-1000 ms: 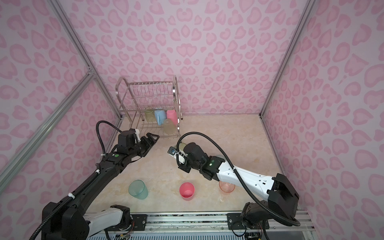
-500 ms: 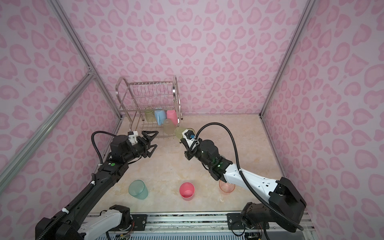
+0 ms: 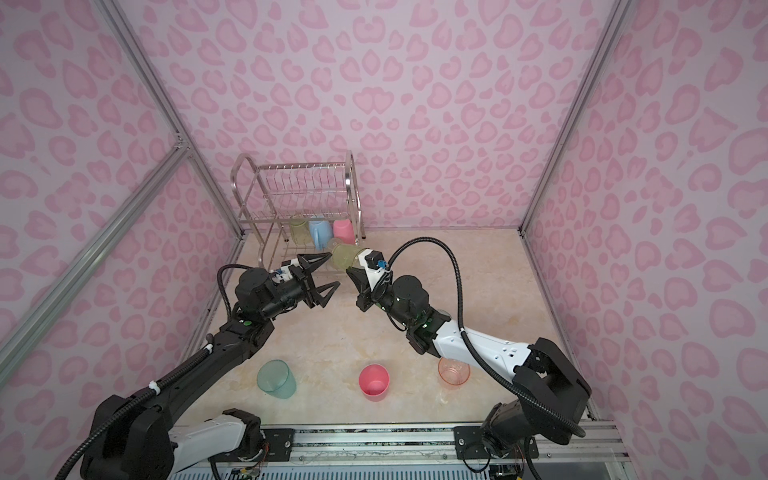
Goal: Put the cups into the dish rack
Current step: 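Lift the green glass cup toward the left gripper while the left gripper approaches, then grasp the green glass cup with the left gripper from the right gripper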
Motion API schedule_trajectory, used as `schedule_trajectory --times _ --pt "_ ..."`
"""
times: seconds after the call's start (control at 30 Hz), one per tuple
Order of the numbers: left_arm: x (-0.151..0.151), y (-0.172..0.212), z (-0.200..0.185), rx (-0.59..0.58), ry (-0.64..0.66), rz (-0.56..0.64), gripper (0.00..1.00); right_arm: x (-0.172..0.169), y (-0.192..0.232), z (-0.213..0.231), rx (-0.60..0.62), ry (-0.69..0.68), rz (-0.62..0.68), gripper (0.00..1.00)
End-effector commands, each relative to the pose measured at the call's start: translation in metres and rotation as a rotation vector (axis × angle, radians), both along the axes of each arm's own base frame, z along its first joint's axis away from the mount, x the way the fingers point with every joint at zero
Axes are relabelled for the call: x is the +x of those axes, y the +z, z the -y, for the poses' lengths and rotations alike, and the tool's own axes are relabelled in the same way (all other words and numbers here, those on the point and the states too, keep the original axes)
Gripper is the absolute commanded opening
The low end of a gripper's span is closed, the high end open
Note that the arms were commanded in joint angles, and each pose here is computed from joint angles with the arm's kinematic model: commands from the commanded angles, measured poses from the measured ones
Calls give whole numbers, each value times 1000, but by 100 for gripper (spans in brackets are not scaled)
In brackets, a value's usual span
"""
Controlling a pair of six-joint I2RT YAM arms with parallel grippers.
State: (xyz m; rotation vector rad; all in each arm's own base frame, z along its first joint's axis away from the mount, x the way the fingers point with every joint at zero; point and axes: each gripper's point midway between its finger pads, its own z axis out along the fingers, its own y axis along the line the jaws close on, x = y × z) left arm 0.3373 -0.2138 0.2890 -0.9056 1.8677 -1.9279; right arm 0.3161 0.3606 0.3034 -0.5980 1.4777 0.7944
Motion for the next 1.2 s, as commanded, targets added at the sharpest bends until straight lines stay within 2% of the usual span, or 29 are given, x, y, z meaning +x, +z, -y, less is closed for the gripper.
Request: schedule_trajectory --times 0.0,0.37,0.7,0.93,1.0,1.17 --pt "2 28 6 -51 -14 78 97 -2 9 -8 28 27 23 0" --pt "9 26 21 -52 -30 67 97 -1 5 -25 3 65 23 0" --pt "22 16 21 -47 12 57 100 -4 4 -34 -6 92 20 0" --pt "26 22 15 -44 57 85 86 -5 0 -35 -15 93 13 0" --pt "27 21 14 -42 65 87 85 -4 -1 -35 -14 94 11 0" --pt "29 21 14 -36 71 95 94 -6 -1 -38 -9 106 6 0"
